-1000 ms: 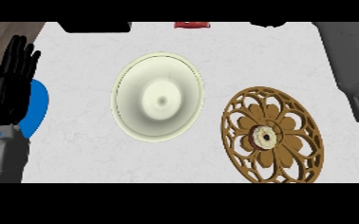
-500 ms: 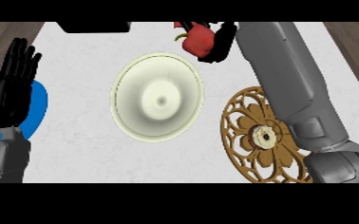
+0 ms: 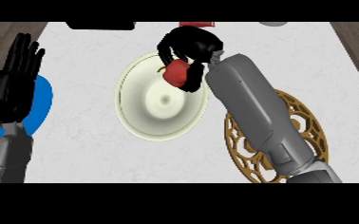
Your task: Pick the bell pepper from the placemat and place it in the bowl
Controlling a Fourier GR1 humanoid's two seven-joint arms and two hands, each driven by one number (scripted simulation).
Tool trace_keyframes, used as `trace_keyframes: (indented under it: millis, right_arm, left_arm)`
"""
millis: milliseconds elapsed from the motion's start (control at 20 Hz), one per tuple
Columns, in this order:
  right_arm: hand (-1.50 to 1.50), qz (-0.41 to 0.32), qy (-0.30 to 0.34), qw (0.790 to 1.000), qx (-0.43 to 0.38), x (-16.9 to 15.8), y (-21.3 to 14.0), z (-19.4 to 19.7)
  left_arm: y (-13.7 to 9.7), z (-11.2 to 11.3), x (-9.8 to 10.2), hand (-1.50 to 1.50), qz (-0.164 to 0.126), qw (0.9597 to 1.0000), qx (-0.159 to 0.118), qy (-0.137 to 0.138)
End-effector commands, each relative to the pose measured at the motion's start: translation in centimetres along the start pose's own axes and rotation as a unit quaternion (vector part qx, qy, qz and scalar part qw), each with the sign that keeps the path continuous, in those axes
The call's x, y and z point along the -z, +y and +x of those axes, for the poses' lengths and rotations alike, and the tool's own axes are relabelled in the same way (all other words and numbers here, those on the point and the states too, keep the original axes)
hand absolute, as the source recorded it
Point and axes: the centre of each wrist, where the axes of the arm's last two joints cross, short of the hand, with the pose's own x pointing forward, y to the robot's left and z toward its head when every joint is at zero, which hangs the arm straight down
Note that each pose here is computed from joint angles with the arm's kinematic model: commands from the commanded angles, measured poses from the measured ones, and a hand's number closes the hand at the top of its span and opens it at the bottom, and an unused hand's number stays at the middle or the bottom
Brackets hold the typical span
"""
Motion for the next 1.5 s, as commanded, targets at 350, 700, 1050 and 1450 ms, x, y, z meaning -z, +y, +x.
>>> trace_keyframes:
  millis: [350,700,1050,1450]
  right_arm:
    - [-1.50,-0.021,0.040,0.984,0.174,0.1,6.5,-3.8]
    - [-1.50,-0.165,0.008,0.954,0.251,0.4,4.7,-3.9]
    - [-1.50,-0.259,0.053,0.916,0.302,-2.0,-0.1,-8.3]
    - [-1.50,-0.297,0.058,0.887,0.350,-11.4,-2.1,-17.0]
  left_arm:
    - [-3.0,-1.1,-0.3,0.00,-0.016,0.9998,-0.011,-0.002]
    - [-2.1,-0.2,0.9,0.00,-0.007,1.0000,-0.006,-0.003]
    - [-1.5,1.1,0.7,0.00,-0.006,1.0000,-0.004,-0.001]
    - [-1.1,0.0,-0.4,0.00,-0.011,0.9999,0.000,-0.013]
